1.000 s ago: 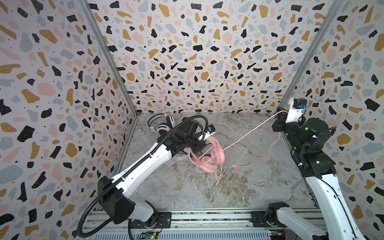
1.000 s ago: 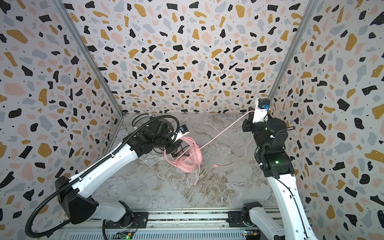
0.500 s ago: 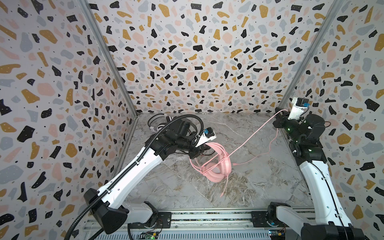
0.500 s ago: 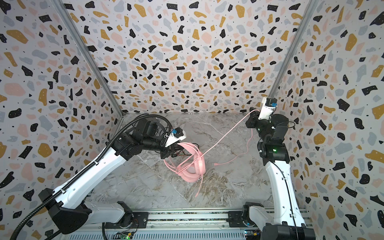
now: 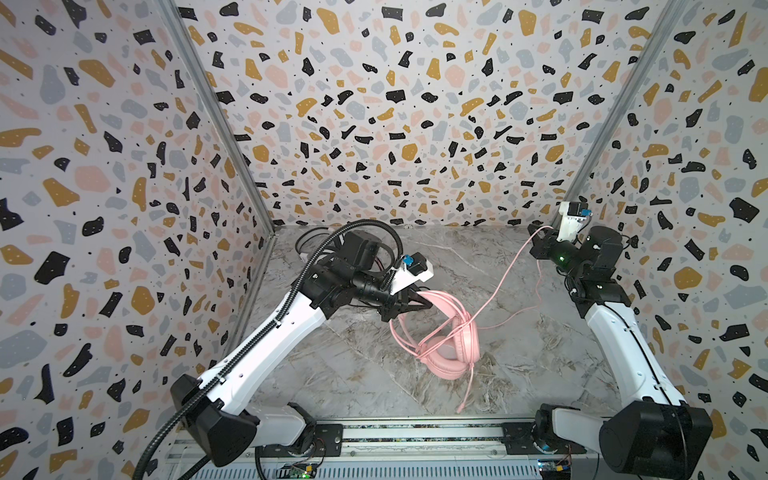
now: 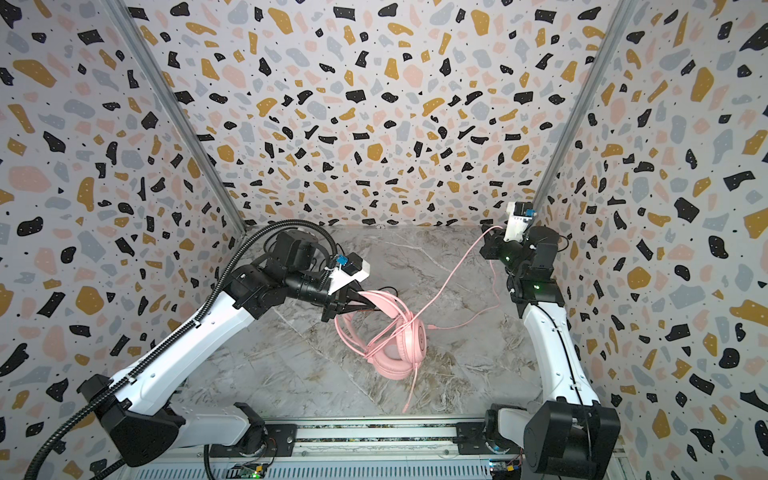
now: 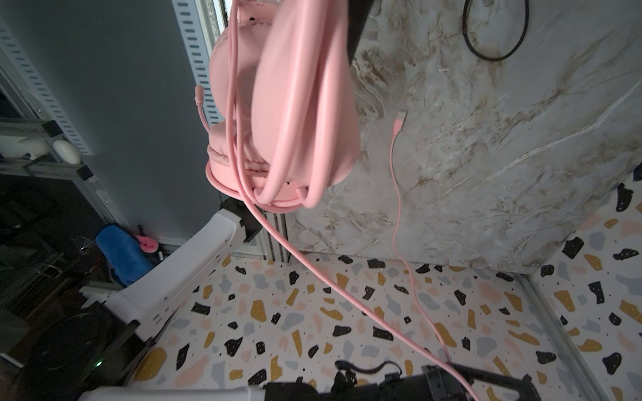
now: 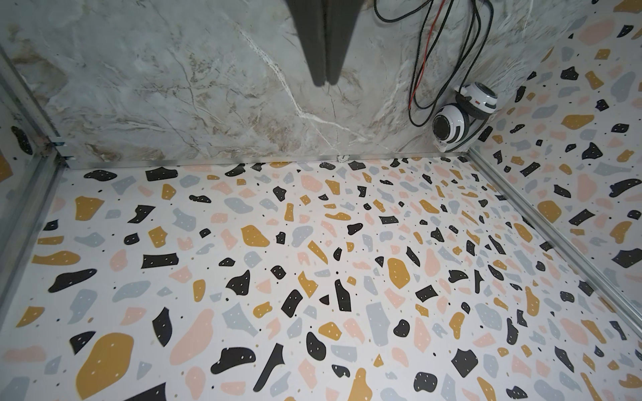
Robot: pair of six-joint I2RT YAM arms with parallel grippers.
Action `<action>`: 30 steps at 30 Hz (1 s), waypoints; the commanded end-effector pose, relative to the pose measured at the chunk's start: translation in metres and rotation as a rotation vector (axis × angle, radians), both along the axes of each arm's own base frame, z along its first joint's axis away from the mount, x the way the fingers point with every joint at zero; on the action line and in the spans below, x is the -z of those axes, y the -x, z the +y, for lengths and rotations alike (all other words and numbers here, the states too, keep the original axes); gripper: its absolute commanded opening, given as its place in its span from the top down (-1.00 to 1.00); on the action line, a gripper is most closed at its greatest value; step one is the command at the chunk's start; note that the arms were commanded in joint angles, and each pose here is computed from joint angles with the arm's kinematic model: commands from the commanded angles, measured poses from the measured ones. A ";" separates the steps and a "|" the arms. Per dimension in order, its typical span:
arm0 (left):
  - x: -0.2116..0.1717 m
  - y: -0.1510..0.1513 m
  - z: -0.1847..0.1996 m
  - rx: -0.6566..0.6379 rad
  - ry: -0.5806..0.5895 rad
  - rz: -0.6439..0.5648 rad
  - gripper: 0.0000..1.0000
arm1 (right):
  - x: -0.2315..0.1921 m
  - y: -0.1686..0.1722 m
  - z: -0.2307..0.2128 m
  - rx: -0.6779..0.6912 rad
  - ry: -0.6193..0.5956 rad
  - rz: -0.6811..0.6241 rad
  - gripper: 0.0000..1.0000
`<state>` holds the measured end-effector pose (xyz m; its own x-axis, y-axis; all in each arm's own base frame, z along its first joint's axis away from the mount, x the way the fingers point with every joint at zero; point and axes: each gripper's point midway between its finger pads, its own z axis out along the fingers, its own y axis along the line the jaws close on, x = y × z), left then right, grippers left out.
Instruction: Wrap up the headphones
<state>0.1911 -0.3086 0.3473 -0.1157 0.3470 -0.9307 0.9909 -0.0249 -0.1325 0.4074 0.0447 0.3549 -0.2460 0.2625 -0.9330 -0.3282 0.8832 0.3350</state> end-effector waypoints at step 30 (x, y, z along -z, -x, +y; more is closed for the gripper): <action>-0.121 -0.016 -0.011 -0.052 0.405 -0.061 1.00 | 0.143 0.005 0.173 -0.484 -0.072 0.244 0.96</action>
<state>0.2082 -0.3242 0.4181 -0.1886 0.0642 -0.9800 0.9812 -0.0291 -0.1908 0.3998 0.2169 0.2035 -0.5889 0.0881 -0.8034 -0.5888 0.6342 0.5011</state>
